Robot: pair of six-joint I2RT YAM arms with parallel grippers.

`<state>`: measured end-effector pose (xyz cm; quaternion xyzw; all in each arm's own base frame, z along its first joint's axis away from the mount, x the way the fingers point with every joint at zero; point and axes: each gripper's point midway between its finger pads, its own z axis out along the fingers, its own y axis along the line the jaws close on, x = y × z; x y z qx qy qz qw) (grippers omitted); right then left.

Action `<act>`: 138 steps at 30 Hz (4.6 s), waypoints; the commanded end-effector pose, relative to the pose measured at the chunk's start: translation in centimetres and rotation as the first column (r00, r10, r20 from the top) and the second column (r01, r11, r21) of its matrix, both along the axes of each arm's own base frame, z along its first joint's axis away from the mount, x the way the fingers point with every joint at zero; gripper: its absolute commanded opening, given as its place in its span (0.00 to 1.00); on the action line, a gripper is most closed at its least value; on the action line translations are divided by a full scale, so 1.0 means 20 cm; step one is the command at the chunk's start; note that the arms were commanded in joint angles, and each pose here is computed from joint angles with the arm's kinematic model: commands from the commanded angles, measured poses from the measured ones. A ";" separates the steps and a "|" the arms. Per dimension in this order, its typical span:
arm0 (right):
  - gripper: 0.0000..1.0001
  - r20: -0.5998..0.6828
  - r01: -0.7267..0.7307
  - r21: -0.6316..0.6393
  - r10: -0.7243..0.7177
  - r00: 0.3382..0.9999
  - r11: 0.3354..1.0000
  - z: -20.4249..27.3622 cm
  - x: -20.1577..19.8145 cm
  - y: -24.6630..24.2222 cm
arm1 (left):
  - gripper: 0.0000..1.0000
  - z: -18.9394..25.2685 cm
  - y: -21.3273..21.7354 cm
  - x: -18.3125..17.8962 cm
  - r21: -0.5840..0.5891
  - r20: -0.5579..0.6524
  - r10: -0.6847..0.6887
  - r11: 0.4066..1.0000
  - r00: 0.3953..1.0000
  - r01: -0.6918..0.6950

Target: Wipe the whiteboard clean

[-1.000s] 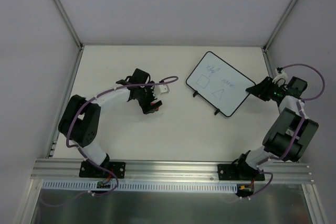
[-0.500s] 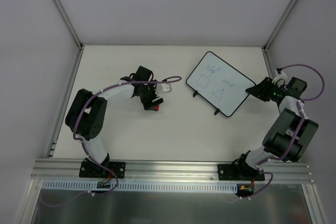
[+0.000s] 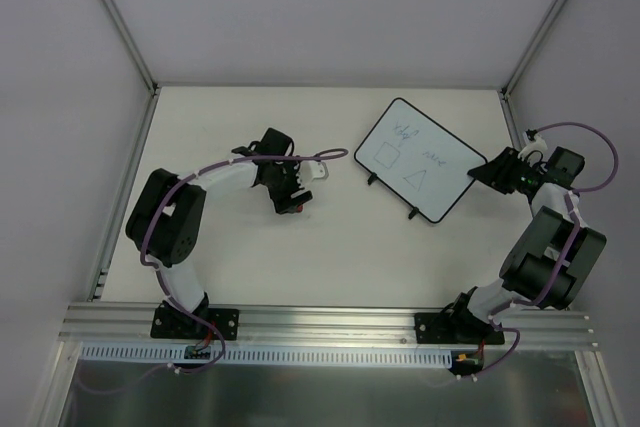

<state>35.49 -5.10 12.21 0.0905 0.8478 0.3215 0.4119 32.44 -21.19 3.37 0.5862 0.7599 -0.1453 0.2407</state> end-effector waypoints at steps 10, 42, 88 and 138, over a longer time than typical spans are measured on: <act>0.33 -0.013 0.024 -0.060 -0.025 1.000 0.998 -0.02 0.00 -0.04 | 0.72 0.15 -0.05 0.08 -0.022 0.073 -0.012 1.000 0.997 0.014; 0.33 -0.021 0.027 -0.050 -0.028 0.999 0.998 -0.03 0.00 -0.05 | 0.66 0.02 -0.04 -0.04 0.019 0.000 -0.028 0.999 1.000 0.028; 0.33 -0.025 0.040 -0.042 -0.041 0.999 0.998 -0.02 0.01 -0.05 | 0.24 0.29 -0.17 0.09 -0.080 0.073 0.089 0.993 0.993 -0.083; 0.31 -0.031 0.057 -0.009 -0.058 0.998 0.998 -0.05 0.01 -0.05 | 0.11 0.33 -1.40 0.61 -0.442 -0.075 0.505 0.756 0.860 -0.483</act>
